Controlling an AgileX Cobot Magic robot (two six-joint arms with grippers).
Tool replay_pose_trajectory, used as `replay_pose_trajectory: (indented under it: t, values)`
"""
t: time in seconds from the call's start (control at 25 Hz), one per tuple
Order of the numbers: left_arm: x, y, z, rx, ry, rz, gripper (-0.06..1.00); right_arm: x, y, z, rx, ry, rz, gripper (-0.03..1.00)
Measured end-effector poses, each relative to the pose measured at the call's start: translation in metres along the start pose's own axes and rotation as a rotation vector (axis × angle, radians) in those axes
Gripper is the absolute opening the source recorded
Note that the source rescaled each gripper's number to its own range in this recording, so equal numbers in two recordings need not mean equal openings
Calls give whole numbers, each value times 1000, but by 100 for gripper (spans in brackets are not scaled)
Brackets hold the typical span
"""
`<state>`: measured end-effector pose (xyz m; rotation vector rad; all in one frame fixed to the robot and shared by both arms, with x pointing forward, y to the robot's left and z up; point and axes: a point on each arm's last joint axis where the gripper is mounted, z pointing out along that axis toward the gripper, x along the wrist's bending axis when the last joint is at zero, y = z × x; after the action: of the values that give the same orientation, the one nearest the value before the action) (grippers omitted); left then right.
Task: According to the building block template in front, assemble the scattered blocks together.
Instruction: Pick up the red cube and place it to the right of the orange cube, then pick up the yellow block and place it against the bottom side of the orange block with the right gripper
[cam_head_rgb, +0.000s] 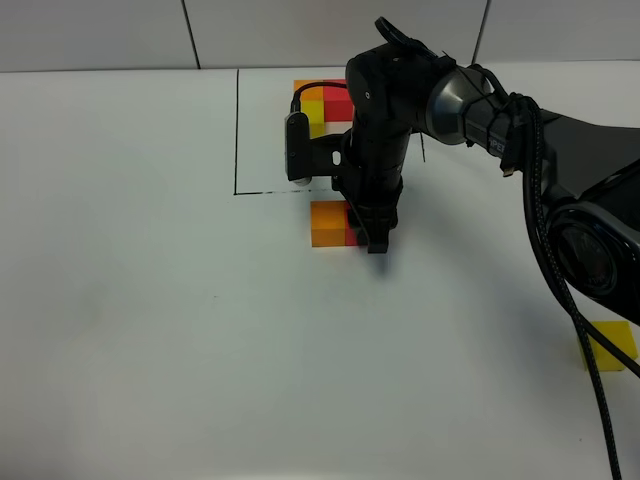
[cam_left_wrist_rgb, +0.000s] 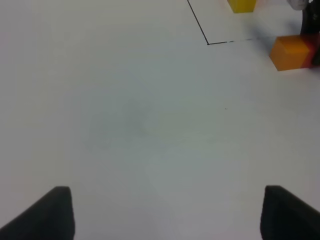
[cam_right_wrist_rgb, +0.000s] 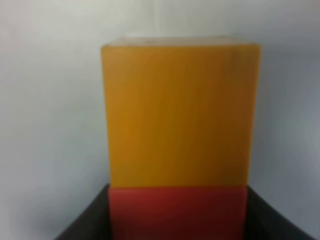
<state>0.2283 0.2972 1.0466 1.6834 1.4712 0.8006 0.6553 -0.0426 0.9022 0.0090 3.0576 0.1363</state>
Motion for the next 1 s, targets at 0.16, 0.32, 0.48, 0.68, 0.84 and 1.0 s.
replay_pose_trajectory:
  t: [0.16, 0.32, 0.48, 0.68, 0.84, 1.0]
  values:
    - [0, 0, 0, 0, 0, 0, 70, 3, -1, 2, 20, 25, 11, 48]
    - [0, 0, 0, 0, 0, 0, 70, 5, -5, -16, 70, 19, 87, 94]
    - [0, 0, 0, 0, 0, 0, 70, 3, -24, -46, 72, -15, 293, 99]
    - [0, 0, 0, 0, 0, 0, 70, 23, -93, -66, 135, 25, 603, 88]
    - [0, 0, 0, 0, 0, 0, 70, 57, -150, -74, 116, -23, 912, 85]
    - [0, 0, 0, 0, 0, 0, 70, 104, -197, -84, 33, -118, 1277, 84]
